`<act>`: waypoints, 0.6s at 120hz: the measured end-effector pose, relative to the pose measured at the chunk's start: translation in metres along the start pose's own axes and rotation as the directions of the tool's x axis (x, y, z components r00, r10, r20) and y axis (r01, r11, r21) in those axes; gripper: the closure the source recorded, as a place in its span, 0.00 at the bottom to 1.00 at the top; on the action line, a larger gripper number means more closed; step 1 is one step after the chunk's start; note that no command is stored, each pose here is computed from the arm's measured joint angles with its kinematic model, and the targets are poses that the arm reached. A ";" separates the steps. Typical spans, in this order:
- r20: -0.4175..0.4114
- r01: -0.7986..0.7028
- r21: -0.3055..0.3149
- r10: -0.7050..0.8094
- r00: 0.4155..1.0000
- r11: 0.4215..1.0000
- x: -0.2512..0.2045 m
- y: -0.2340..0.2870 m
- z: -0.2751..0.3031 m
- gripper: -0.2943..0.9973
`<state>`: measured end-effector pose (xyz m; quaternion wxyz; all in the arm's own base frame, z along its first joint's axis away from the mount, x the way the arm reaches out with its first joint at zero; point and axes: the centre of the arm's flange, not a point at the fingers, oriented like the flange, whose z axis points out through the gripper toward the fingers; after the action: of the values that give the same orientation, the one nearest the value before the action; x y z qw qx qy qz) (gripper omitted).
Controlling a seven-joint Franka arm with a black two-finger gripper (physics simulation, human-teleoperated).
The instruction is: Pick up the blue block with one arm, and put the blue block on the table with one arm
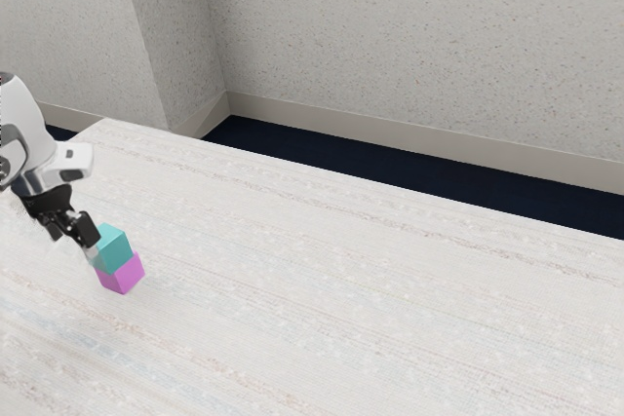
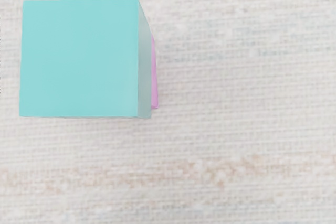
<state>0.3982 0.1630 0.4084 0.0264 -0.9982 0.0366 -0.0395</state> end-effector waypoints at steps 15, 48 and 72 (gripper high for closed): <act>-0.011 -0.046 -0.001 0.046 0.999 0.999 0.015 -0.006 0.002 0.23; 0.006 -0.088 -0.009 0.088 0.996 0.996 0.032 -0.031 0.018 0.23; 0.010 -0.105 -0.022 0.105 0.994 0.994 0.047 -0.038 0.025 0.23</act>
<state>0.4494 0.1982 0.3889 0.0180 -0.9953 0.0892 -0.0322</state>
